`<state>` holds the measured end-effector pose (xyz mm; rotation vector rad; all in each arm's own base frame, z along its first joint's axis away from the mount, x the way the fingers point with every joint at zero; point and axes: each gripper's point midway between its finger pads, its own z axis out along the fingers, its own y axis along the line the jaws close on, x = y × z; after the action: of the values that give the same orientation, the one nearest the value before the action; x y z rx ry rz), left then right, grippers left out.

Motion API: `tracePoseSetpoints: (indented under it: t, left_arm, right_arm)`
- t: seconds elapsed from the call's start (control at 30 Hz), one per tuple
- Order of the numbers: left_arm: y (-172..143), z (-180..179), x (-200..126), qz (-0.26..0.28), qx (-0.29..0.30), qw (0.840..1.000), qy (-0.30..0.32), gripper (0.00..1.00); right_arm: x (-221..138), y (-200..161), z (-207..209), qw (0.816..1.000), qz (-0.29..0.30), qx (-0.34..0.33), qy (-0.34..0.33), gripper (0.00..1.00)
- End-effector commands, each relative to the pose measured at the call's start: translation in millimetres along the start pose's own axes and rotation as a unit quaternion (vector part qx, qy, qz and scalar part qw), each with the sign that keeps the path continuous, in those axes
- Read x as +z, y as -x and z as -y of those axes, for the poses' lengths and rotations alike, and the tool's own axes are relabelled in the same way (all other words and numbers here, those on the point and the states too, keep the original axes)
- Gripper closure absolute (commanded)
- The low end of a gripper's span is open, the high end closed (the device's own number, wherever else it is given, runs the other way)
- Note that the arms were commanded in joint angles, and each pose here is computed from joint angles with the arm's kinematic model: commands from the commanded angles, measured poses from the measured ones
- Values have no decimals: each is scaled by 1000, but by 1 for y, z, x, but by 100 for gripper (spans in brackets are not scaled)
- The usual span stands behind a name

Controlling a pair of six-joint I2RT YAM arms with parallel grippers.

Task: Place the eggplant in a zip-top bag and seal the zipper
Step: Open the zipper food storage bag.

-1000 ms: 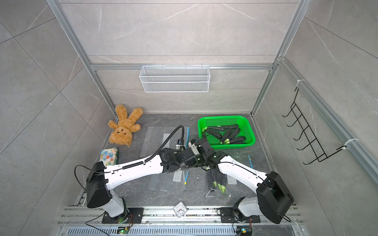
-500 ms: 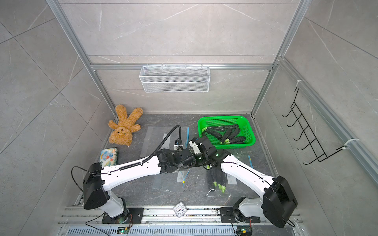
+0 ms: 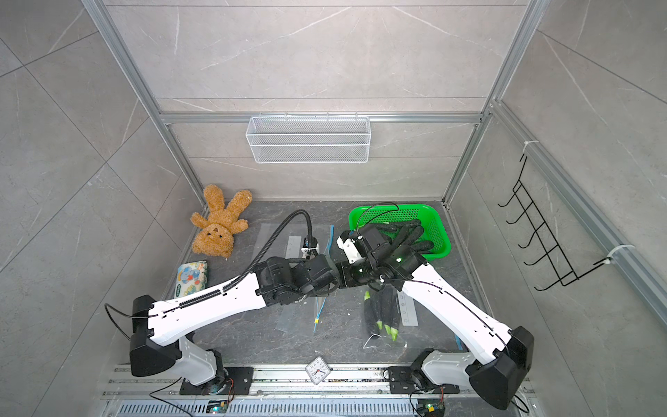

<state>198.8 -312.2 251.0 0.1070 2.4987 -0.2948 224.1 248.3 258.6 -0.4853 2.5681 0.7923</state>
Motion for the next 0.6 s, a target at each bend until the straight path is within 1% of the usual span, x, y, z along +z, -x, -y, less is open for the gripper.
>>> tracePoseSetpoints:
  t: [0.0, 0.13, 0.27, 0.33, 0.47, 0.57]
  left_arm:
    - [24, -21, -58, 47, -9, 999, -1, 100]
    - [38, -42, -96, 86, -17, 996, -11, 100]
    - [46, -63, -124, 115, -29, 992, -35, 100]
    - [51, -76, -137, 132, -28, 990, -34, 100]
    - [63, -110, -159, 163, -24, 986, 10, 100]
    - [73, -133, -175, 180, -17, 982, 52, 100]
  right_arm:
    - [-44, 3, 0, 999, 2, -40, -37, 43]
    - [-73, 26, 5, 997, 28, -51, -49, 42]
    - [-91, 56, 26, 997, 60, -22, -35, 41]
    - [-95, 73, 45, 996, 76, -6, -47, 38]
    - [-89, 103, 78, 994, 91, 27, -57, 35]
    - [-78, 122, 111, 990, 98, 69, -73, 29]
